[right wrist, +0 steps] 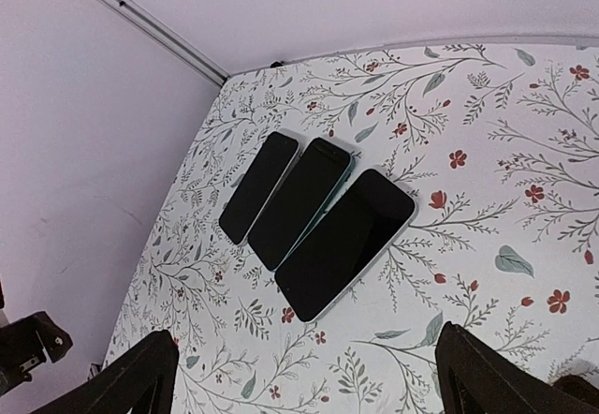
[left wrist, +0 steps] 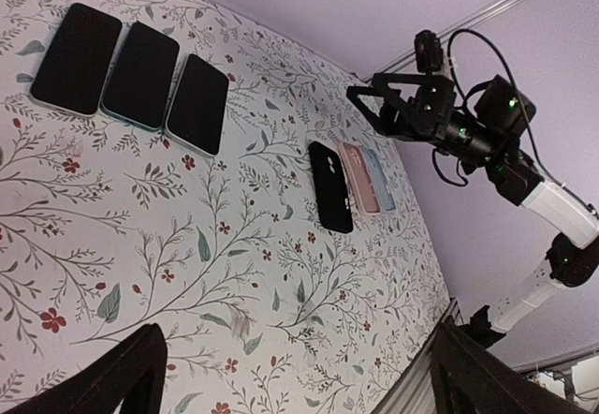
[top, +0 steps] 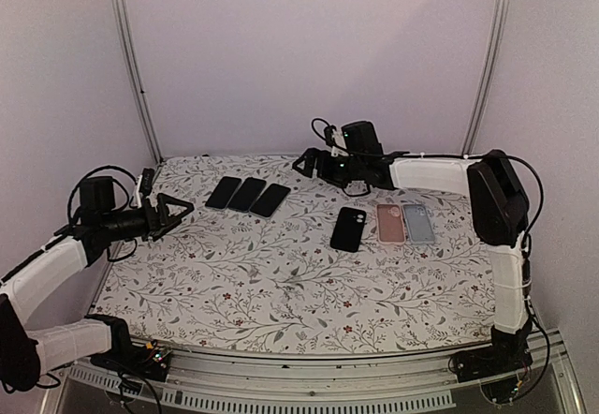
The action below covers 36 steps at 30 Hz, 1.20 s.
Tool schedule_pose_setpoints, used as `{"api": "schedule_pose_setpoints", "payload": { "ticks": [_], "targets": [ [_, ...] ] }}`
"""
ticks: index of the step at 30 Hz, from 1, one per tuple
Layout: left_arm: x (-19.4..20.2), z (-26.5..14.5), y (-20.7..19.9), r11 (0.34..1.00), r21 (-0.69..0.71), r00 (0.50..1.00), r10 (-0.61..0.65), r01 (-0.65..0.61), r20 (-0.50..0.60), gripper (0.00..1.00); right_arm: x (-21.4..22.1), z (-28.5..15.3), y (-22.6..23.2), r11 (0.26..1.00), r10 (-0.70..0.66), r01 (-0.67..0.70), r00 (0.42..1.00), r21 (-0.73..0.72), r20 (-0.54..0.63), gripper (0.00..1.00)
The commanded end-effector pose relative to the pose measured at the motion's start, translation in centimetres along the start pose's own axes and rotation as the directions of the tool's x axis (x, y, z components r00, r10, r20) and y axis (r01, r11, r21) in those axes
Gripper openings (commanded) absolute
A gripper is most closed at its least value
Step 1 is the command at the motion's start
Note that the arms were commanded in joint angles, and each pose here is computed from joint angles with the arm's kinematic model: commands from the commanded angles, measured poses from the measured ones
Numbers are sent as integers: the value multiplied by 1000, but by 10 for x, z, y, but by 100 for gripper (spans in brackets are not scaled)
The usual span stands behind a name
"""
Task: Take the phone out of the phone case
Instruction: Move the phone to the center of the board, then reset both arms
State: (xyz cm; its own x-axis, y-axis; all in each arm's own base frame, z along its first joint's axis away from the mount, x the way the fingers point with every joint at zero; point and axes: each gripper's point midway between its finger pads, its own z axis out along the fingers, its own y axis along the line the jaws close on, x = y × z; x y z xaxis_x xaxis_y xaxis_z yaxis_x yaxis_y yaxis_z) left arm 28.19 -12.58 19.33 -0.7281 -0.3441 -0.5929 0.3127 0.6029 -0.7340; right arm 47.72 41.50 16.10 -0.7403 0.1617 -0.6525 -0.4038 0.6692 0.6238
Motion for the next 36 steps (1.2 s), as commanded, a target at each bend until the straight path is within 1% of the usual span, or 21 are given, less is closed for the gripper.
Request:
{"api": "schedule_pose_setpoints", "payload": {
  "ticks": [1,8,12,18,22,28,32,36],
  "targets": [
    [-11,-5,2,999,-38,999,31,-30,42,99,-28,-44,1,995,-96,93,991,29,99,99],
    [-25,-11,0,995,-81,992,72,-65,100,99,-45,-120,-9,985,-160,143,967,98,200,99],
    [-35,-15,-3,991,-101,986,102,-89,132,99,-47,-160,-34,980,-162,127,956,152,243,99],
    [-42,-21,2,981,-160,975,141,-114,170,99,-42,-219,-81,953,-194,107,934,284,300,99],
    [-44,-23,8,972,-198,971,161,-125,179,99,-46,-260,-95,931,-232,99,904,352,360,99],
    [-55,-27,8,961,-233,954,201,-148,223,99,-42,-313,-141,876,-261,34,872,481,414,99],
    [-60,-29,7,955,-243,942,229,-169,245,99,-36,-340,-168,859,-250,-17,858,512,448,99],
    [-61,-30,10,949,-262,938,241,-175,248,99,-33,-355,-181,839,-267,-34,844,544,465,99]
  ]
}}
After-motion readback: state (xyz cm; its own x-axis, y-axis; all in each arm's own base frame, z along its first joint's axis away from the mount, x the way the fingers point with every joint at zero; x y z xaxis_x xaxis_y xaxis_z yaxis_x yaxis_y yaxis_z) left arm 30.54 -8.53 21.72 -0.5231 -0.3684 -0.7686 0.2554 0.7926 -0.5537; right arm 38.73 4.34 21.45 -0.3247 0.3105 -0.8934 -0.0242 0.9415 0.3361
